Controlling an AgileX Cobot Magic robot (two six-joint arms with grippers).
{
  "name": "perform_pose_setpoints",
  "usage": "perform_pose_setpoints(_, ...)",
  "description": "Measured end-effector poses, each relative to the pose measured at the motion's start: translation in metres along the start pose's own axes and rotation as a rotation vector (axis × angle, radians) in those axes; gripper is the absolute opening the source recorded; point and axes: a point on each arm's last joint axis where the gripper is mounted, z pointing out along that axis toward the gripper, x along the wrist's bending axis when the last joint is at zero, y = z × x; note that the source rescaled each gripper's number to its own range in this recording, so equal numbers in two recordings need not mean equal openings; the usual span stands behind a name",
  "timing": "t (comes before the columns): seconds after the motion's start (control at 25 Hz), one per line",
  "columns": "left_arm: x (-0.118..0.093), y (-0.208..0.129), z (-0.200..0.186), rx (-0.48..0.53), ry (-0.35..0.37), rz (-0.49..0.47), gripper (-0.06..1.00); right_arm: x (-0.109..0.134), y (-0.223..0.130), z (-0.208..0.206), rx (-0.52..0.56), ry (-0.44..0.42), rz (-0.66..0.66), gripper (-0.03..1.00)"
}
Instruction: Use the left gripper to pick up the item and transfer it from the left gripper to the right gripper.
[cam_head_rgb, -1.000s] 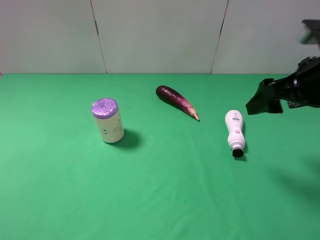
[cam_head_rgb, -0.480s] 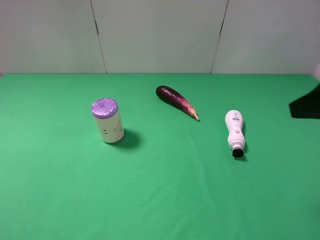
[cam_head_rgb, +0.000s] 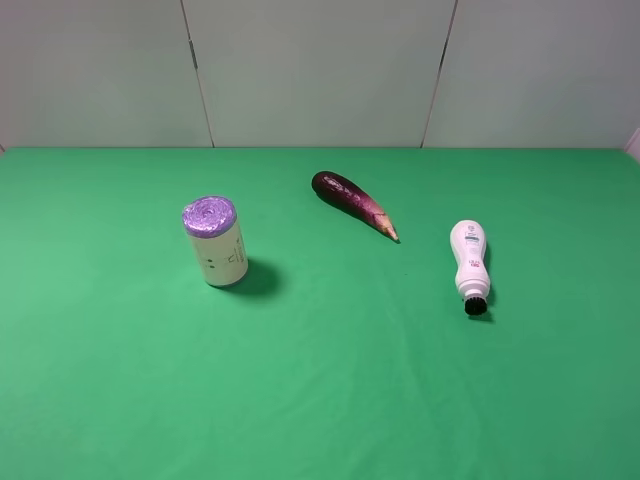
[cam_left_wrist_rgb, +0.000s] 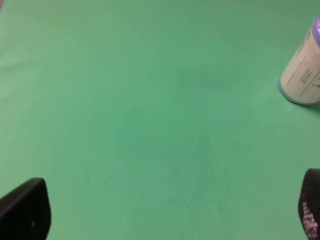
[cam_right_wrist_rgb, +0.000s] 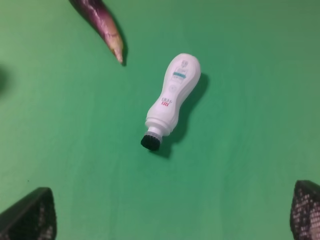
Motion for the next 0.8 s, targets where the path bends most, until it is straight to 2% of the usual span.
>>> perform_pose_setpoints(0.32, 0.0, 0.0, 0.0, 0.0, 0.0, 0.0, 1.0, 0.003, -0.033, -0.025, -0.099, -0.008, 0.024, 1.0)
perform_pose_setpoints(0.48, 0.0, 0.0, 0.0, 0.0, 0.0, 0.0, 1.0, 0.003, -0.06, -0.016, -0.112, -0.009, 0.062, 1.0)
perform_pose_setpoints(0.8, 0.0, 0.0, 0.0, -0.001, 0.0, 0.0, 1.0, 0.003, -0.094, -0.005, -0.238, -0.012, 0.059, 1.0)
